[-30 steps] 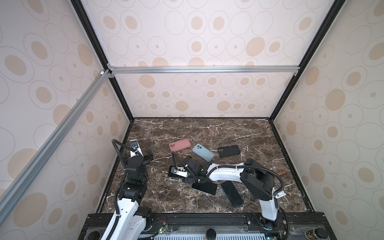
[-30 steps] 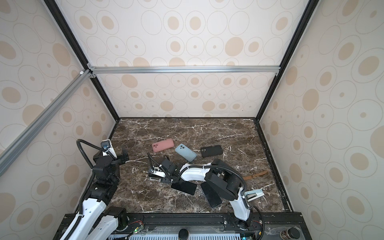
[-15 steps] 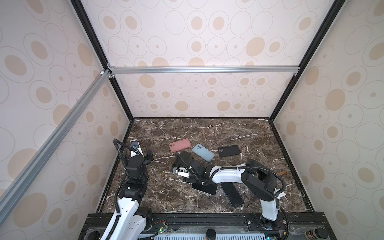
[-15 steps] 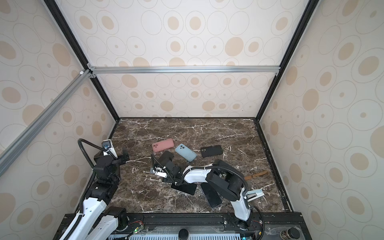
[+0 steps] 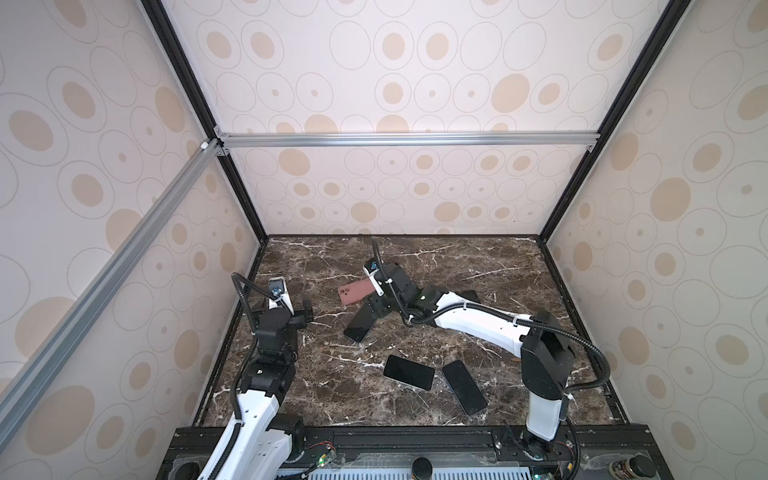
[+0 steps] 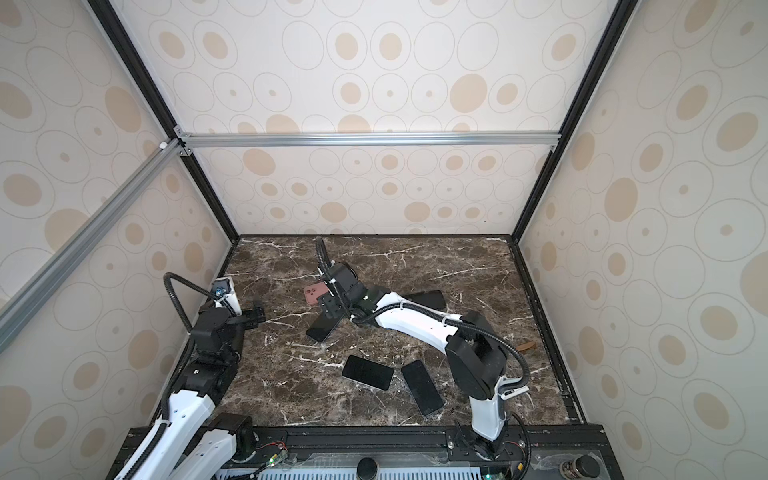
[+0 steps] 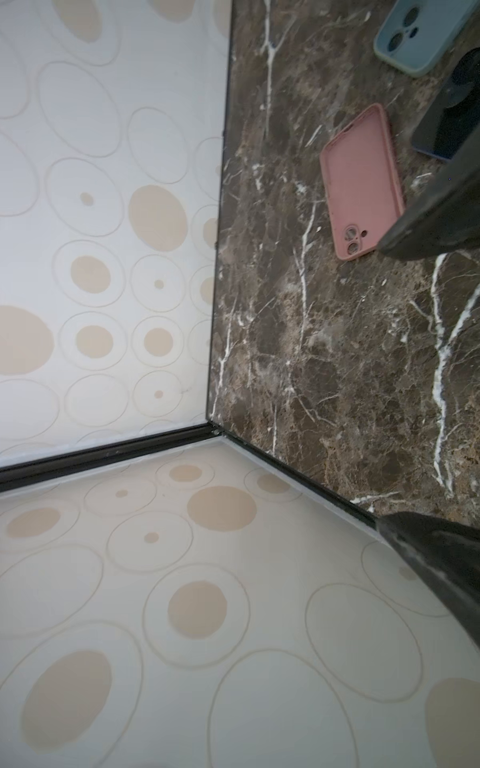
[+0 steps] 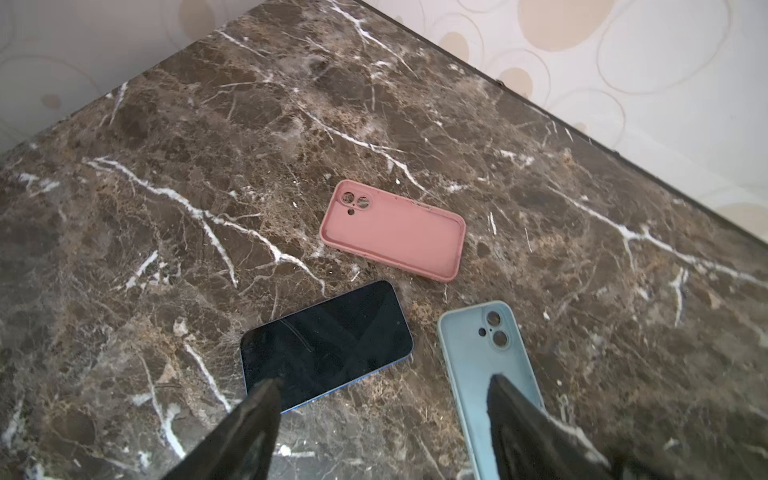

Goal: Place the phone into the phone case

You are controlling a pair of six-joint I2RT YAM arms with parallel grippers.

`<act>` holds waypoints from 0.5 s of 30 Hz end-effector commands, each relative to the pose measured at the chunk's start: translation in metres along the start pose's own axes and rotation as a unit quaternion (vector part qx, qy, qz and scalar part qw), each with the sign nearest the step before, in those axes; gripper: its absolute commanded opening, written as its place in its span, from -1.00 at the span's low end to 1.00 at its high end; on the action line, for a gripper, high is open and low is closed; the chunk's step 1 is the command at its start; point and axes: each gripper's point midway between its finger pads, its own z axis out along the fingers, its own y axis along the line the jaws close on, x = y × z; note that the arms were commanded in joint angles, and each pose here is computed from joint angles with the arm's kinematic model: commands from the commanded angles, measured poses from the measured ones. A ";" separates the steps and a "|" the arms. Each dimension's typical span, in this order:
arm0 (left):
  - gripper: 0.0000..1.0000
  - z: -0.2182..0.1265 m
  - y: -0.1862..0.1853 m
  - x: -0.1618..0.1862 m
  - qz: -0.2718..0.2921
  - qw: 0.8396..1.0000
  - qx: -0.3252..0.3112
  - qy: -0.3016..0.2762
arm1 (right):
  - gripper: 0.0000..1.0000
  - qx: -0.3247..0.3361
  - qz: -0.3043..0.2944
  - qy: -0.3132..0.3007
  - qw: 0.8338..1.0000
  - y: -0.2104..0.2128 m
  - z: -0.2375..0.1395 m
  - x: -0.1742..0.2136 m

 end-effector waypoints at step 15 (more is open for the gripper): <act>0.87 -0.022 0.035 -0.032 -0.037 0.996 -0.071 -0.039 | 0.82 0.166 0.248 0.177 0.938 0.033 0.056 0.075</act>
